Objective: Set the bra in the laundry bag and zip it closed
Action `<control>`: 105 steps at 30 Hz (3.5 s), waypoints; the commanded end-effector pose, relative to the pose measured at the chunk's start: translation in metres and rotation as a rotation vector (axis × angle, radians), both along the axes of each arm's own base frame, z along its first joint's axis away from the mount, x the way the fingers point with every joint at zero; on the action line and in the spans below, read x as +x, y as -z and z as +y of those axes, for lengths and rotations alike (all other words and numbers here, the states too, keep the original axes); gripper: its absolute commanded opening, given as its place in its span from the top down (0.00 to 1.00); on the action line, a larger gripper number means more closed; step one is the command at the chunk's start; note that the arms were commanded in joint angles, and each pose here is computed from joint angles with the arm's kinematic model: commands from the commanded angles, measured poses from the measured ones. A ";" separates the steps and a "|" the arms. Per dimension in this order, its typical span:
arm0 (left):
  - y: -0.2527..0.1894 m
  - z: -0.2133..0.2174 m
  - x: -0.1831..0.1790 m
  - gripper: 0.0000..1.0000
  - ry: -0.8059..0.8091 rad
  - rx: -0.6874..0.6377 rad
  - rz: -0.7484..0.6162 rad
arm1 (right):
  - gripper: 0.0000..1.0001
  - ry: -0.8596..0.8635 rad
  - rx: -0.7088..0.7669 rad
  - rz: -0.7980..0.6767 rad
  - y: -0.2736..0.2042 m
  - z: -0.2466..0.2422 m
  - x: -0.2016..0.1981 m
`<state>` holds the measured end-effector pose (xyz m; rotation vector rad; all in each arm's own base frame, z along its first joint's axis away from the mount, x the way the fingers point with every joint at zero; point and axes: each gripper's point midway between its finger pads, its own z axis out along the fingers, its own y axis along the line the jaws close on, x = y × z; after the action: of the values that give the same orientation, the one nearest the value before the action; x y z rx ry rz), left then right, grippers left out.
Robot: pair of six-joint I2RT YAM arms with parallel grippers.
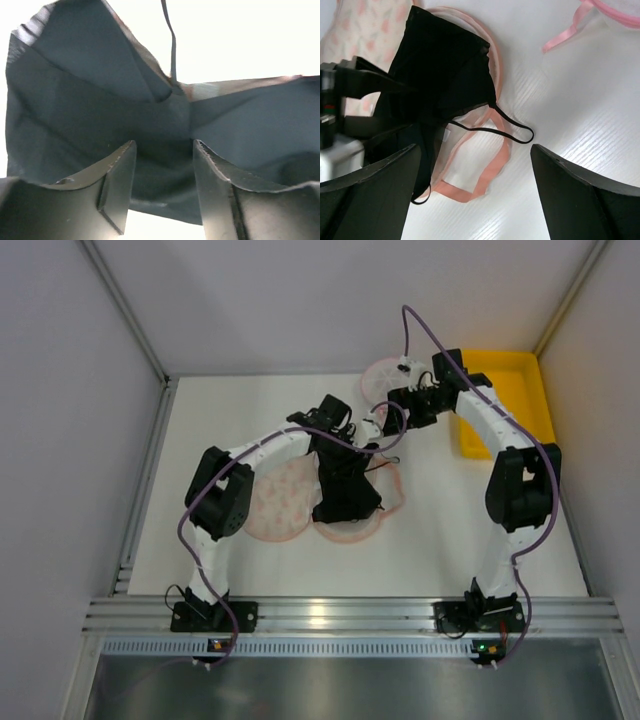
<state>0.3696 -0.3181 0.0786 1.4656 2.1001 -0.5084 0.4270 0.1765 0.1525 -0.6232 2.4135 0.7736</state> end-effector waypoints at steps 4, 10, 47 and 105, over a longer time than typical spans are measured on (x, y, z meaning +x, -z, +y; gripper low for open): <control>0.015 0.004 0.014 0.51 -0.034 0.058 -0.020 | 0.08 0.002 0.024 -0.097 -0.033 -0.003 0.001; 0.003 0.010 0.009 0.87 -0.035 0.052 -0.035 | 0.08 0.006 0.027 -0.095 -0.034 -0.003 0.001; -0.001 0.012 -0.007 0.77 -0.079 0.025 0.034 | 0.14 -0.028 0.041 -0.025 -0.019 0.001 -0.016; -0.023 -0.001 0.022 1.00 -0.310 -0.075 0.103 | 0.22 -0.040 0.032 0.035 -0.001 -0.010 -0.040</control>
<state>0.3828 -0.3209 0.1010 1.1430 2.2807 -0.5482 0.3895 0.1710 0.1284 -0.6327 2.4949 0.8514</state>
